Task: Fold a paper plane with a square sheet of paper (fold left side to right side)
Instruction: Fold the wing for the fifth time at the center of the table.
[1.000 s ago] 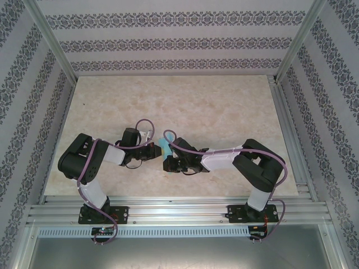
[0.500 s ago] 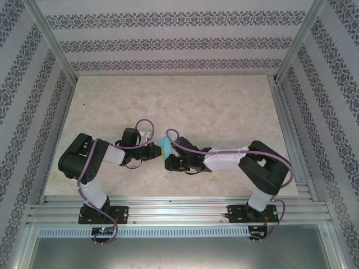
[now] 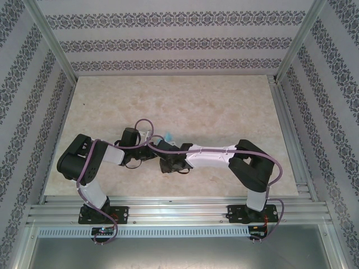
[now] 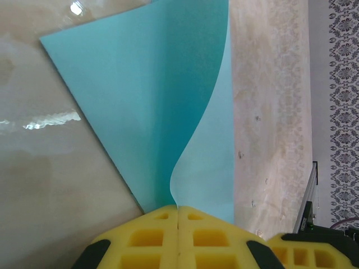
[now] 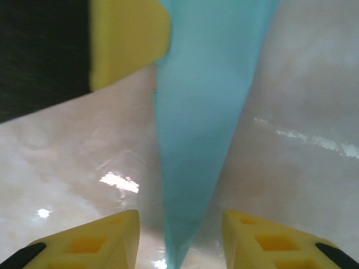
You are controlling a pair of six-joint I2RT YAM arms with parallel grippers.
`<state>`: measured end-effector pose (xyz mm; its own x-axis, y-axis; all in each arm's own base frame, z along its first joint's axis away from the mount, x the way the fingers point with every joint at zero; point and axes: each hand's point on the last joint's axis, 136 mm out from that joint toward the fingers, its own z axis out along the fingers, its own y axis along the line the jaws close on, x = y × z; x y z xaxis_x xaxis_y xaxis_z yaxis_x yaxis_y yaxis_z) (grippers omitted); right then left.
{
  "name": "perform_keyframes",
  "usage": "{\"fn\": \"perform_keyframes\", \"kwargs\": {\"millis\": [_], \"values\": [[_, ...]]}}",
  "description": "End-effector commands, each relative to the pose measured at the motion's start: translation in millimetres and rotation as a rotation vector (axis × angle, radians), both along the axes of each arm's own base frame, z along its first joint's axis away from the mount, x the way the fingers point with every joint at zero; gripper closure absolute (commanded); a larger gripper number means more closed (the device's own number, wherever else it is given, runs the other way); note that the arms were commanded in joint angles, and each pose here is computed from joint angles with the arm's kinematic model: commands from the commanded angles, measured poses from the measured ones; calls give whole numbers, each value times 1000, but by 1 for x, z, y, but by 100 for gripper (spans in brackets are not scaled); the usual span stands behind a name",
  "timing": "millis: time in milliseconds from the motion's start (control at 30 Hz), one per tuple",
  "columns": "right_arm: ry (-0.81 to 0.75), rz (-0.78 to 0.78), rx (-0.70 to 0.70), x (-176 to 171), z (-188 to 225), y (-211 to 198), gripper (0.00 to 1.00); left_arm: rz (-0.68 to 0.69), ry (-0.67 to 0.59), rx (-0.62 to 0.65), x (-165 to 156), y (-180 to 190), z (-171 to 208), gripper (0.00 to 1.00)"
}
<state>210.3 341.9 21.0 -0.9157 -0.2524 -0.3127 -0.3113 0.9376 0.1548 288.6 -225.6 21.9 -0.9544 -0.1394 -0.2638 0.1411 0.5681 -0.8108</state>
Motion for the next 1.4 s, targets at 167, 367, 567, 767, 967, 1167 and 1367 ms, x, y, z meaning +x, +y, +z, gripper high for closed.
{"fn": "perform_keyframes", "kwargs": {"millis": [167, 367, 567, 767, 967, 1167, 1367], "values": [[4, 7, -106, 1, -11, -13, 60, 149, 117, 229, -5, 52, -55, 100], [29, 17, -140, -4, -18, -18, 63, 148, 114, 229, -5, 52, -54, 100], [46, 35, -178, -10, -25, -20, 68, 150, 111, 235, -6, 55, -51, 100], [54, 54, -199, -12, -29, -19, 73, 149, 111, 238, -6, 56, -50, 100], [49, 76, -191, -12, -27, -13, 73, 149, 114, 241, -9, 57, -53, 100], [-9, 122, -89, -5, -4, 5, 66, 151, 123, 229, -10, 56, -57, 100], [-41, 130, -107, 5, -3, 10, 60, 148, 118, 227, -8, 55, -54, 100]]}}
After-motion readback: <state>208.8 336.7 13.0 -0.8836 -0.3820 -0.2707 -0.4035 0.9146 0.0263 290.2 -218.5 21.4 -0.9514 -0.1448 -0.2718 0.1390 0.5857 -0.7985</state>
